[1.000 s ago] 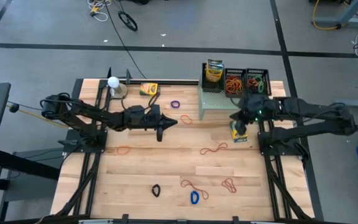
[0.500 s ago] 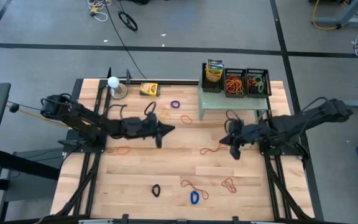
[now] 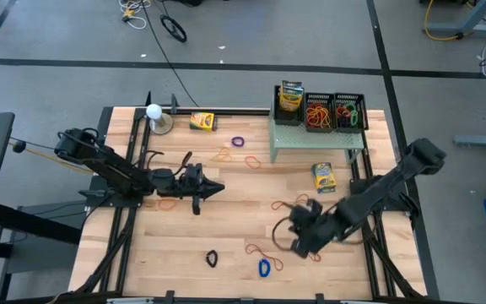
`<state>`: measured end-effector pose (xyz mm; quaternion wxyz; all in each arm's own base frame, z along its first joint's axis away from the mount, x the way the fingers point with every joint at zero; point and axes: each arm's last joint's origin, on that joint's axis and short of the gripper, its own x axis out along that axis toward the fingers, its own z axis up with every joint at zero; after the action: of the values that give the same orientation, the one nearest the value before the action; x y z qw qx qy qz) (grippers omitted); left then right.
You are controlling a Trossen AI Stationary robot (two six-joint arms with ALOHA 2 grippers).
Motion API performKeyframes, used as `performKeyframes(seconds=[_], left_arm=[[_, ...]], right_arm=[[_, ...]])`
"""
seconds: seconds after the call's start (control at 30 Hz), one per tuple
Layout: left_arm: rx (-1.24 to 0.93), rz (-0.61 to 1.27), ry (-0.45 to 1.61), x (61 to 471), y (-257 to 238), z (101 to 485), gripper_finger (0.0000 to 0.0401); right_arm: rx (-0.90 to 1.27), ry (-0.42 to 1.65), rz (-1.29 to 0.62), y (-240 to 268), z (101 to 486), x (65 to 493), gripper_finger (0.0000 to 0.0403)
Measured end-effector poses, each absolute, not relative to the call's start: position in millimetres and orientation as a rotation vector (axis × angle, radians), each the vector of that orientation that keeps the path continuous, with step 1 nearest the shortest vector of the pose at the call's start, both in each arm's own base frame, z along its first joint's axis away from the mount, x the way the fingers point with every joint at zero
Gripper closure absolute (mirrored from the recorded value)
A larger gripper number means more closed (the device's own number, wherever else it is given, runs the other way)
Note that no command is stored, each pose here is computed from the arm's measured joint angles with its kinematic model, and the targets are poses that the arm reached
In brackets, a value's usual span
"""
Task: Pick & Place Office Desk Supplies
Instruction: Put the bottom left red rubber band into the middle black basket on the shelf
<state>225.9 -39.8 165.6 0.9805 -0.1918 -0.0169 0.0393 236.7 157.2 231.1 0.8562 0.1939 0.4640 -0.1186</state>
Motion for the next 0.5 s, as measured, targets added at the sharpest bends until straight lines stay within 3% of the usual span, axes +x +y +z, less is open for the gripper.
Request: performKeyframes(seconds=[0.2, 0.5], left_arm=[[-0.406, 0.074, -0.029, 226, -40, 165, 0.0389], [-0.417, 0.079, -0.008, 226, -40, 163, 0.0388]], right_arm=[[0.444, 1.006, -0.242, 200, 228, 254, 0.0393], [0.382, 1.065, -0.162, 242, 181, 281, 0.0311]])
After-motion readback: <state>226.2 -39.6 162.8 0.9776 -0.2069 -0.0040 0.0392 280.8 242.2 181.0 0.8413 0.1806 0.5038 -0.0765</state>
